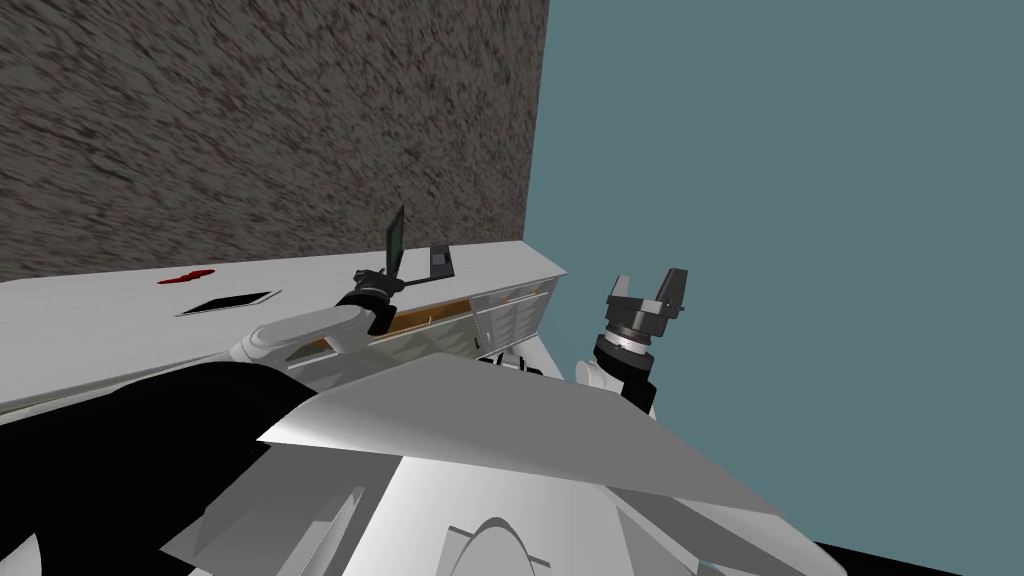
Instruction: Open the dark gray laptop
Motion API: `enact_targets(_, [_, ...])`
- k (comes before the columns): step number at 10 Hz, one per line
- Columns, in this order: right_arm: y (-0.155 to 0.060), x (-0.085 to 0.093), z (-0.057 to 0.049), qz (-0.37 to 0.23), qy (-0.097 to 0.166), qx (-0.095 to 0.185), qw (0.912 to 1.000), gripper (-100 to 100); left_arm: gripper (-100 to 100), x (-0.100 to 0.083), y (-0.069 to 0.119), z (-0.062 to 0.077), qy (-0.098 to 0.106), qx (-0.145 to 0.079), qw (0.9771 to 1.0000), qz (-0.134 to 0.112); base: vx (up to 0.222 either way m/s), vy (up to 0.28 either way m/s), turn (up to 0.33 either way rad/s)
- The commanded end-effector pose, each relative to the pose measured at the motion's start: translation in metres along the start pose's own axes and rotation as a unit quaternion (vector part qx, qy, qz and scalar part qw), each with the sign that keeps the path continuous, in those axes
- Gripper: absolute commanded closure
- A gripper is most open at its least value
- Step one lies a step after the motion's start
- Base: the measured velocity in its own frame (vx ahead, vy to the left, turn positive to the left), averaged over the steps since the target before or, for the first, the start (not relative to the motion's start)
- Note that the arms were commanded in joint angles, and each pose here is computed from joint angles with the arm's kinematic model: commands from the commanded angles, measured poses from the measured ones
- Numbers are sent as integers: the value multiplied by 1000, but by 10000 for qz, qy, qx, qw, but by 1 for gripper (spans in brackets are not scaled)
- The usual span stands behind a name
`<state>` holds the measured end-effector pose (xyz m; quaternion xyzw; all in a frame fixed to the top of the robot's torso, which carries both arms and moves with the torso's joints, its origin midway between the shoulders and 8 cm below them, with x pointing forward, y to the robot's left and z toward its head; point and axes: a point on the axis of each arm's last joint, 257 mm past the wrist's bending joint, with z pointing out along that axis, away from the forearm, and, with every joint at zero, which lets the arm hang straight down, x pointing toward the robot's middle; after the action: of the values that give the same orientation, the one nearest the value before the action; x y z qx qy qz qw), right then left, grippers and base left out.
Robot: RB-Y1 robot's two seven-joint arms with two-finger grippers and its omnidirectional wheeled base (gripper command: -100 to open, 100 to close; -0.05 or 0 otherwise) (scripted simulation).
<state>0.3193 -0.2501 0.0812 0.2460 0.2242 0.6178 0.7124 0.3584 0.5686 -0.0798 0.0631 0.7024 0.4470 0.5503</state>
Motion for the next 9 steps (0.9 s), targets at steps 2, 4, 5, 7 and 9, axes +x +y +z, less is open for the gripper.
enact_targets(2, [0,0,0,0,0,0,10000,0,100,14,-2,-2,80,-26,9990,429,7,-15,-45])
enact_targets(4, [0,0,0,0,0,0,10000,0,100,28,-2,-6,141,-46,9965,823,12,-20,-27])
enact_targets(5, [0,0,0,0,0,0,10000,0,100,35,-2,-8,169,-52,9946,1020,14,-24,-45])
enact_targets(7, [0,0,0,0,0,0,10000,0,100,48,-2,-12,218,-60,9897,1414,11,-18,-37])
enact_targets(9, [0,0,0,0,0,0,10000,0,100,55,-2,-15,240,-60,9866,1611,2,-3,-2])
